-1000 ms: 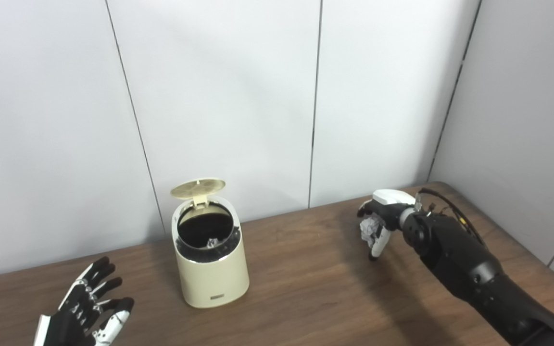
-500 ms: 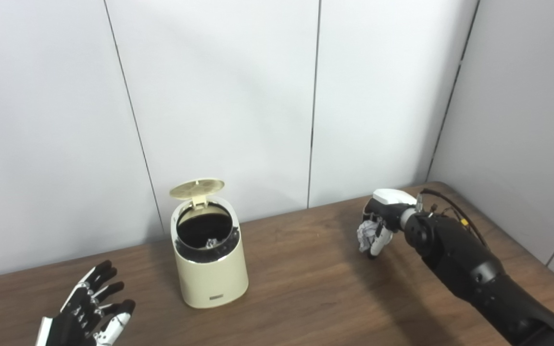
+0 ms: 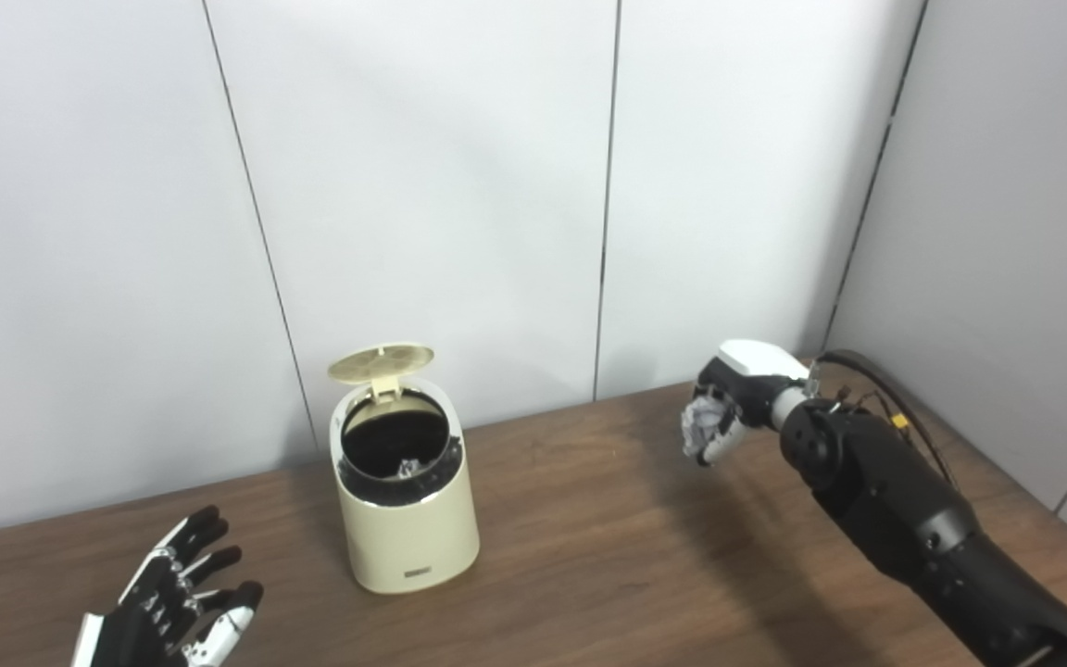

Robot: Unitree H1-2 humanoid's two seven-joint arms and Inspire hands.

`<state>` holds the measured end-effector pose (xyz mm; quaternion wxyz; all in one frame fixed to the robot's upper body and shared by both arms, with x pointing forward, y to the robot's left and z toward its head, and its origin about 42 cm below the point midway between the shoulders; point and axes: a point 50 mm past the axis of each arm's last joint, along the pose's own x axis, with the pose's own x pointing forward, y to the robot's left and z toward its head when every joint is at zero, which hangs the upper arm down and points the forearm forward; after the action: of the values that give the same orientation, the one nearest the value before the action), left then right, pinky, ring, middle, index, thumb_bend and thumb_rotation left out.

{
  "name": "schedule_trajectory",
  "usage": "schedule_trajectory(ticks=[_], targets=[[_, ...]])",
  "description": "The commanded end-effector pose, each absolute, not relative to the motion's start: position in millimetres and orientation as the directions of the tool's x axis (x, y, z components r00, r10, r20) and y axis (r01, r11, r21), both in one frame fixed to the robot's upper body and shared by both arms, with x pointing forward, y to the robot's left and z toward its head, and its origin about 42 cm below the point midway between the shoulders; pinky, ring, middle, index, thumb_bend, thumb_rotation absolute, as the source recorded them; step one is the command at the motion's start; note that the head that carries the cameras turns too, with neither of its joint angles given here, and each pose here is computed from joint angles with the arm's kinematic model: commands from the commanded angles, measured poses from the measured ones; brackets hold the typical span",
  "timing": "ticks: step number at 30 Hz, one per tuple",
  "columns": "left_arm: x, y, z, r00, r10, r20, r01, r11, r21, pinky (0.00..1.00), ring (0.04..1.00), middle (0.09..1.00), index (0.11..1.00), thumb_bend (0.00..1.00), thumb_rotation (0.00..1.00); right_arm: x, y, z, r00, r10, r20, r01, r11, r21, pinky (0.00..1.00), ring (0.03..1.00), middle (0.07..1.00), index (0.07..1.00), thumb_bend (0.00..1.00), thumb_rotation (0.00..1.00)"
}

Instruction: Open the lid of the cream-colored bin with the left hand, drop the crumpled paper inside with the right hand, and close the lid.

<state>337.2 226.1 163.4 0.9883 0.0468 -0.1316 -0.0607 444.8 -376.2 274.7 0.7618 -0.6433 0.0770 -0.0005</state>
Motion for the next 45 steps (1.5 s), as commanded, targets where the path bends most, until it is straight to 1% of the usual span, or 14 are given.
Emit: schedule_trajectory(ticks=[1, 4, 7, 11, 16, 20, 25, 28, 31, 32, 34, 38, 43, 45], targets=[[341.1, 225.6, 180.1, 0.939, -0.137, 0.316, 0.104, 0.987, 0.12, 0.63, 0.789, 0.857, 0.892, 0.54, 0.17, 444.3, -378.7, 321.6, 0.998, -0.063, 0.022, 0.03, 0.135, -0.99, 0.37, 0.418, 0.491, 0.484, 0.5, 0.0], [341.5, 224.5, 179.8, 0.938, -0.143, 0.315, 0.11, 0.986, 0.121, 0.63, 0.787, 0.853, 0.889, 0.53, 0.14, 438.9, -368.7, 337.0, 0.999, -0.018, 0.044, 0.046, 0.123, -0.991, 0.37, 0.418, 0.491, 0.487, 0.5, 0.0], [341.9, 223.1, 178.6, 0.938, -0.147, 0.315, 0.111, 0.986, 0.127, 0.64, 0.786, 0.851, 0.889, 0.52, 0.12, 431.7, -355.5, 353.4, 0.997, 0.01, 0.073, 0.071, 0.142, -0.987, 0.37, 0.415, 0.488, 0.49, 0.5, 0.0], [343.2, 220.2, 176.0, 0.94, -0.146, 0.309, 0.111, 0.985, 0.129, 0.64, 0.783, 0.852, 0.888, 0.52, 0.13, 425.0, -338.7, 367.0, 0.995, 0.035, 0.091, 0.084, 0.152, -0.985, 0.37, 0.422, 0.508, 0.494, 0.5, 0.0], [344.7, 216.2, 172.4, 0.941, -0.145, 0.306, 0.115, 0.987, 0.113, 0.65, 0.79, 0.856, 0.893, 0.53, 0.13, 419.8, -317.8, 376.8, 0.987, 0.088, 0.132, 0.116, 0.165, -0.98, 0.34, 0.428, 0.509, 0.481, 0.5, 0.0], [346.9, 213.0, 168.3, 0.939, -0.146, 0.312, 0.115, 0.987, 0.117, 0.64, 0.788, 0.855, 0.891, 0.55, 0.14, 418.1, -303.4, 381.1, 0.978, 0.133, 0.163, 0.134, 0.202, -0.97, 0.35, 0.426, 0.51, 0.478, 0.5, 0.0], [347.9, 208.2, 166.4, 0.936, -0.144, 0.32, 0.112, 0.987, 0.116, 0.64, 0.783, 0.851, 0.885, 0.57, 0.17, 416.3, -277.3, 383.2, 0.961, 0.187, 0.206, 0.158, 0.244, -0.957, 0.39, 0.426, 0.504, 0.476, 0.5, 0.0], [348.0, 204.9, 165.4, 0.937, -0.14, 0.321, 0.109, 0.988, 0.112, 0.65, 0.779, 0.847, 0.881, 0.57, 0.18, 416.5, -263.6, 382.7, 0.952, 0.212, 0.222, 0.161, 0.27, -0.949, 0.38, 0.424, 0.501, 0.481, 0.5, 0.0], [347.8, 201.6, 164.2, 0.936, -0.141, 0.322, 0.109, 0.987, 0.114, 0.66, 0.775, 0.838, 0.878, 0.58, 0.17, 419.3, -250.1, 383.0, 0.943, 0.234, 0.237, 0.167, 0.282, -0.945, 0.45, 0.442, 0.489, 0.48, 0.5, 0.0], [347.9, 200.4, 163.8, 0.937, -0.141, 0.321, 0.11, 0.988, 0.113, 0.67, 0.776, 0.837, 0.877, 0.58, 0.17, 419.7, -243.7, 383.9, 0.936, 0.25, 0.249, 0.174, 0.287, -0.942, 0.5, 0.458, 0.486, 0.475, 0.51, 0.0], [347.9, 198.3, 162.8, 0.938, -0.139, 0.318, 0.111, 0.988, 0.106, 0.68, 0.78, 0.837, 0.876, 0.59, 0.17, 419.4, -233.5, 385.0, 0.925, 0.267, 0.271, 0.186, 0.305, -0.934, 0.45, 0.444, 0.491, 0.475, 0.52, 0.0], [348.0, 193.4, 161.3, 0.939, -0.136, 0.317, 0.11, 0.989, 0.099, 0.7, 0.79, 0.839, 0.879, 0.59, 0.15, 419.9, -215.9, 382.3, 0.916, 0.256, 0.31, 0.212, 0.348, -0.913, 0.37, 0.418, 0.506, 0.479, 0.52, 0.0], [349.1, 187.8, 160.1, 0.938, -0.138, 0.318, 0.112, 0.989, 0.097, 0.7, 0.797, 0.84, 0.879, 0.61, 0.18, 422.5, -200.1, 378.4, 0.914, 0.245, 0.322, 0.201, 0.416, -0.887, 0.36, 0.406, 0.501, 0.49, 0.52, 0.0], [349.4, 185.9, 159.8, 0.937, -0.139, 0.321, 0.114, 0.989, 0.095, 0.71, 0.799, 0.841, 0.882, 0.61, 0.18, 424.3, -192.6, 377.1, 0.912, 0.251, 0.325, 0.2, 0.421, -0.885, 0.34, 0.397, 0.492, 0.496, 0.52, 0.0]])
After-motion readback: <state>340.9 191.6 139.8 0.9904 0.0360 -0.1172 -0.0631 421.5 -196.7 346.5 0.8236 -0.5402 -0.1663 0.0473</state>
